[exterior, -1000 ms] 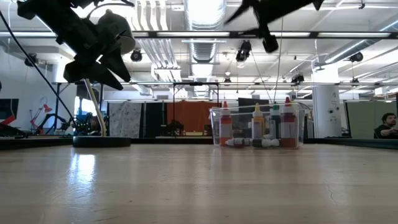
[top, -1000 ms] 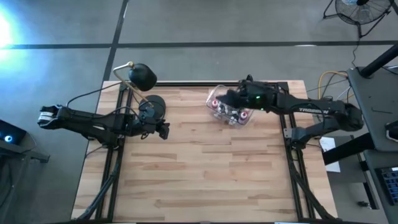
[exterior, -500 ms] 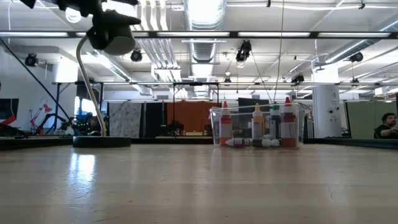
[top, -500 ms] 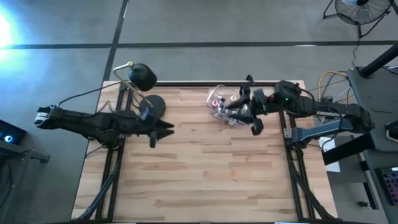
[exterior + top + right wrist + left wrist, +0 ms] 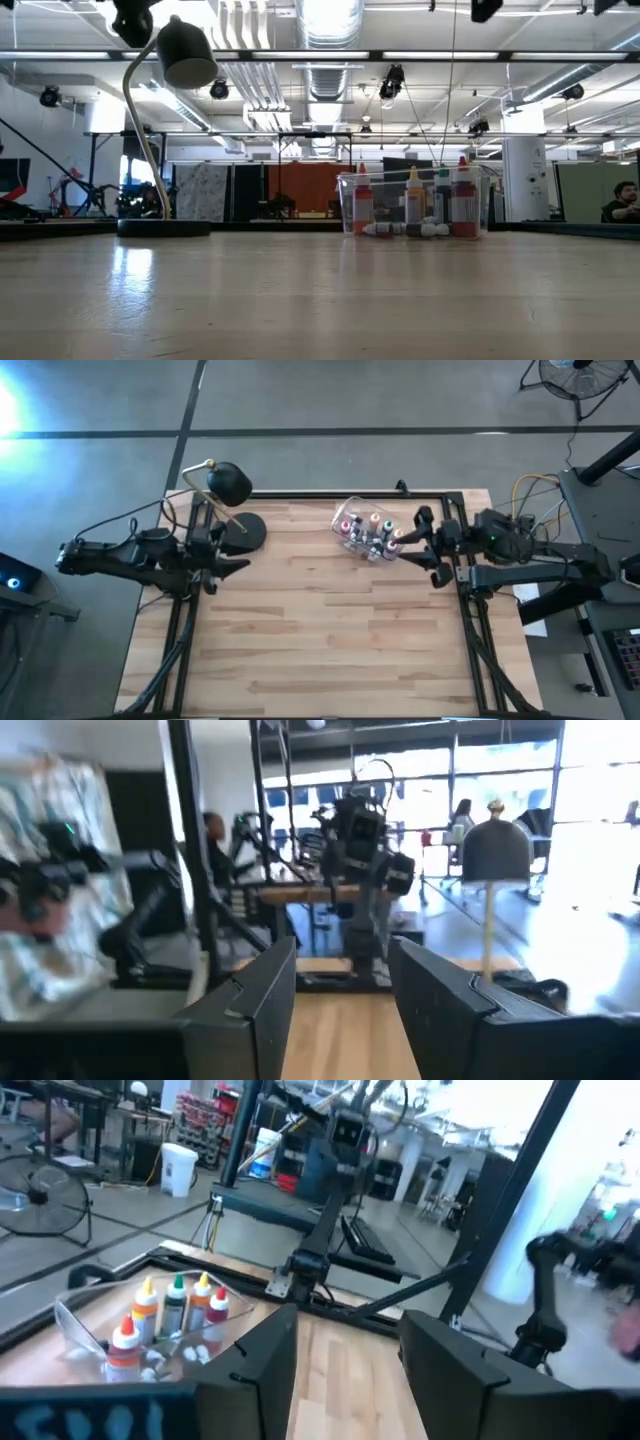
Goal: Pick & Place food coloring
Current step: Return to Home Position
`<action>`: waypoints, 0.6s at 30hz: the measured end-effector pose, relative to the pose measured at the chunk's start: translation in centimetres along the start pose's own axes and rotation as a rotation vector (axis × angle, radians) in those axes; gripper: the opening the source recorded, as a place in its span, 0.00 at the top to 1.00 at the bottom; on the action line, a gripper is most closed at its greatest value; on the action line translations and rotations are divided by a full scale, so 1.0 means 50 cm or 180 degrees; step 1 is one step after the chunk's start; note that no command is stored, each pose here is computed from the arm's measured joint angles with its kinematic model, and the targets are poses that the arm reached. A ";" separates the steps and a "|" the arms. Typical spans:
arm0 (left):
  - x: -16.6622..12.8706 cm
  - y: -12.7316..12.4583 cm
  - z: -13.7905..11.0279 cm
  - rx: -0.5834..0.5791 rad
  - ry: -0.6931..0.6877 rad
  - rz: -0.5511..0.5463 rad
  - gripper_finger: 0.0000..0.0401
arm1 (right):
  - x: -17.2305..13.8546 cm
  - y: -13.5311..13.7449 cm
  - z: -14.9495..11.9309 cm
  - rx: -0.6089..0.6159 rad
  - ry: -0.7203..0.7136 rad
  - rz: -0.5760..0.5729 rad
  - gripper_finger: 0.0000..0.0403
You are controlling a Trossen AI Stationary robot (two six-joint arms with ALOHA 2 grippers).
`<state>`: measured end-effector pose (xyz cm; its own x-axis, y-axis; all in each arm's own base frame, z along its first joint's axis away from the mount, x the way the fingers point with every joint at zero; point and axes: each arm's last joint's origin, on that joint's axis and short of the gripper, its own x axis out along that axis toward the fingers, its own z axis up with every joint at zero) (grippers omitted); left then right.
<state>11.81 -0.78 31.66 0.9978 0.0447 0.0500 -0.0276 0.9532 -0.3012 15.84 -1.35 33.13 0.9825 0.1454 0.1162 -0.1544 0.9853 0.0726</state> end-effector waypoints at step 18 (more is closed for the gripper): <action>-0.030 0.080 -0.240 -0.0961 -0.0165 -0.0035 0.63 | -0.087 0.000 -0.232 0.0057 0.0251 -0.0043 0.61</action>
<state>10.93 -0.65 18.97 0.9932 0.0574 0.1011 0.0105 0.8221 -0.5693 12.78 -0.97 21.15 0.9895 0.1395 0.0367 -0.1423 0.9856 0.0913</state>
